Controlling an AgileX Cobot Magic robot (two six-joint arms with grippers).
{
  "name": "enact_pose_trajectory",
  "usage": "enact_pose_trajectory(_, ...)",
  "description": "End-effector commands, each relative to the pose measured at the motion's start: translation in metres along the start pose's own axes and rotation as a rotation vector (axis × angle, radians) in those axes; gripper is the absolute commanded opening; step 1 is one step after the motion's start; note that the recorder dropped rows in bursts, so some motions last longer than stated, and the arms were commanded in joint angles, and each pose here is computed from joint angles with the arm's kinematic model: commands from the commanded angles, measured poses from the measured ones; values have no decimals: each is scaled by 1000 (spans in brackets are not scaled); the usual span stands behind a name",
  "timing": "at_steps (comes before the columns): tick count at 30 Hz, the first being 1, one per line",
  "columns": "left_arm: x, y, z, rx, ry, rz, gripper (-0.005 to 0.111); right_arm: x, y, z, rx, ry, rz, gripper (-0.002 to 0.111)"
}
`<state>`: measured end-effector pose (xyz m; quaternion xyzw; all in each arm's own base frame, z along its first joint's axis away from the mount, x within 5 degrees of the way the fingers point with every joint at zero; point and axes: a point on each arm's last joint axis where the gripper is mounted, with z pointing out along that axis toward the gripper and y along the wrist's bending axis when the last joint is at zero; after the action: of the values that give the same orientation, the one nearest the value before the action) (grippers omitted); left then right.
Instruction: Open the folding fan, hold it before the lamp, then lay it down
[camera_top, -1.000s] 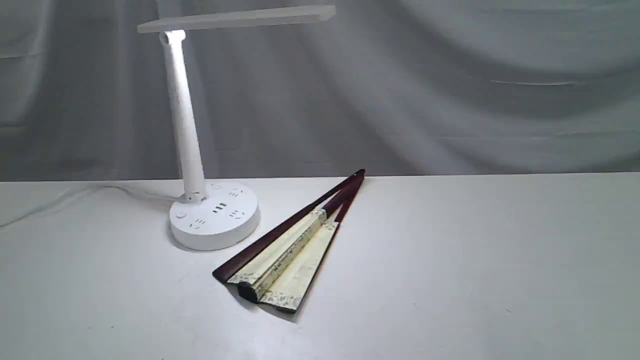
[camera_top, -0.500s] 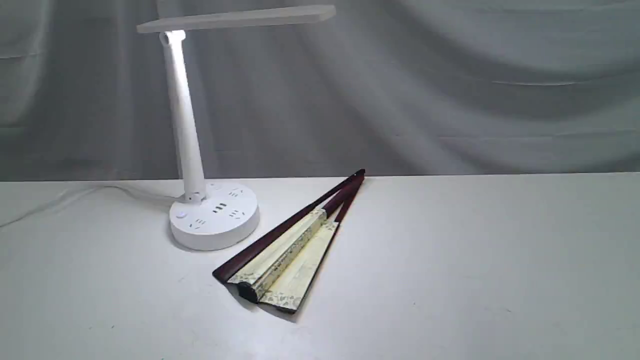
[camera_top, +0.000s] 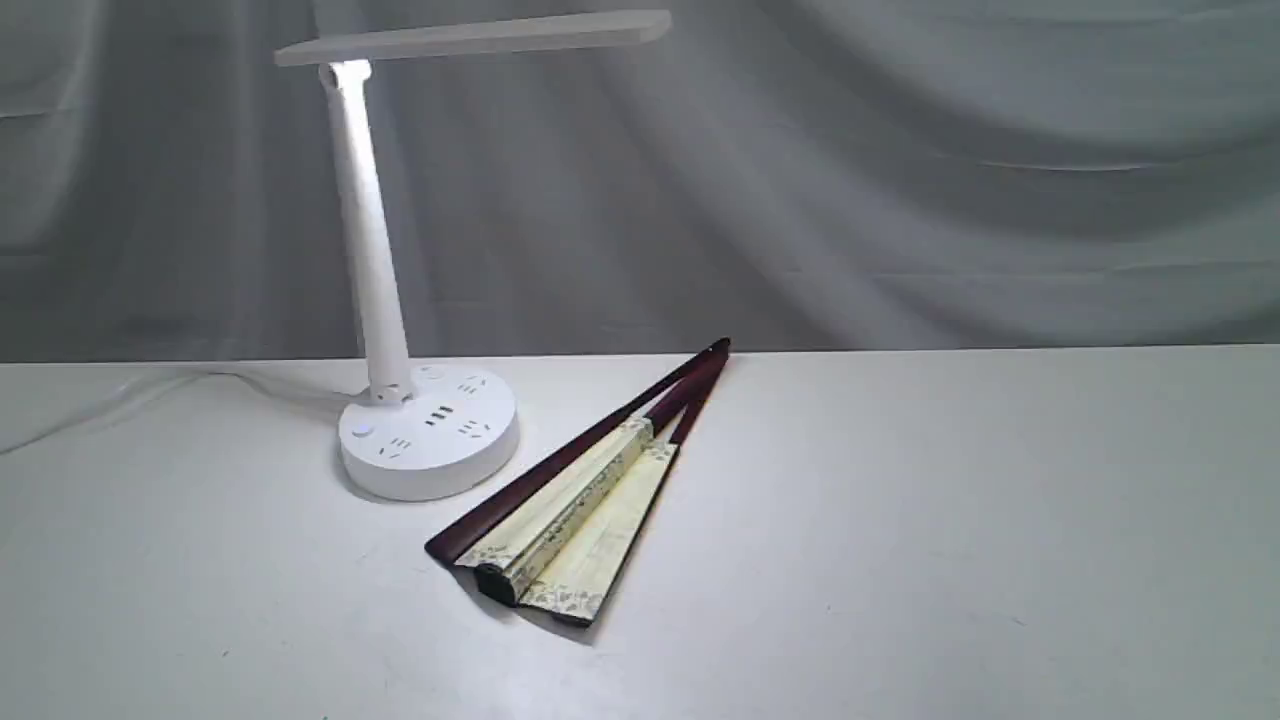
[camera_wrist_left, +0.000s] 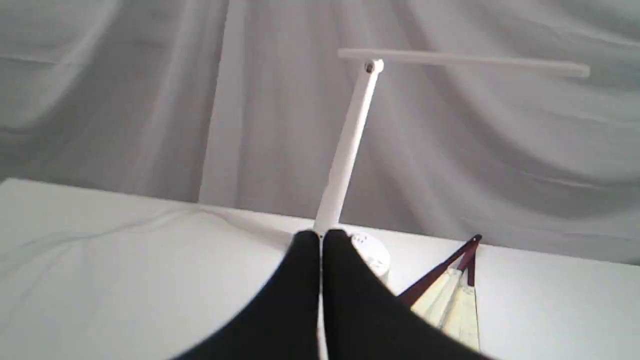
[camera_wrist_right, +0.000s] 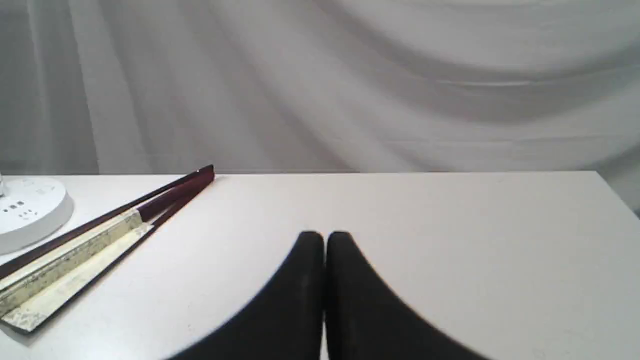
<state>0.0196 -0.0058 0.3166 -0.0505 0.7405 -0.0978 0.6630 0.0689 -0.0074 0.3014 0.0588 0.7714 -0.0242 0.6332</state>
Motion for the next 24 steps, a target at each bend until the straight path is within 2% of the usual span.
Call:
enact_pose_trajectory(1, -1, 0, 14, -8, 62, 2, 0, -5, 1, 14, -7, 51, 15, 0)
enact_pose_trajectory(8, -6, 2, 45, -28, 117, 3, 0, 1, 1, 44, -8, 161, 48, 0)
enact_pose_trajectory(13, -2, 4, 67, -49, 203, -3, 1, 4, 1, 61, -9, 204, 85, 1)
enact_pose_trajectory(17, 2, 7, 86, -65, 261, -8, 6, 11, 1, 75, -9, 275, 123, 16)
enact_pose_trajectory(21, 10, 10, 108, -82, 340, -22, 18, 19, 1, 88, -4, 346, 135, 31)
enact_pose_trajectory(24, 18, 11, 123, -91, 404, -57, 26, 24, 1, 94, -4, 385, 164, 35)
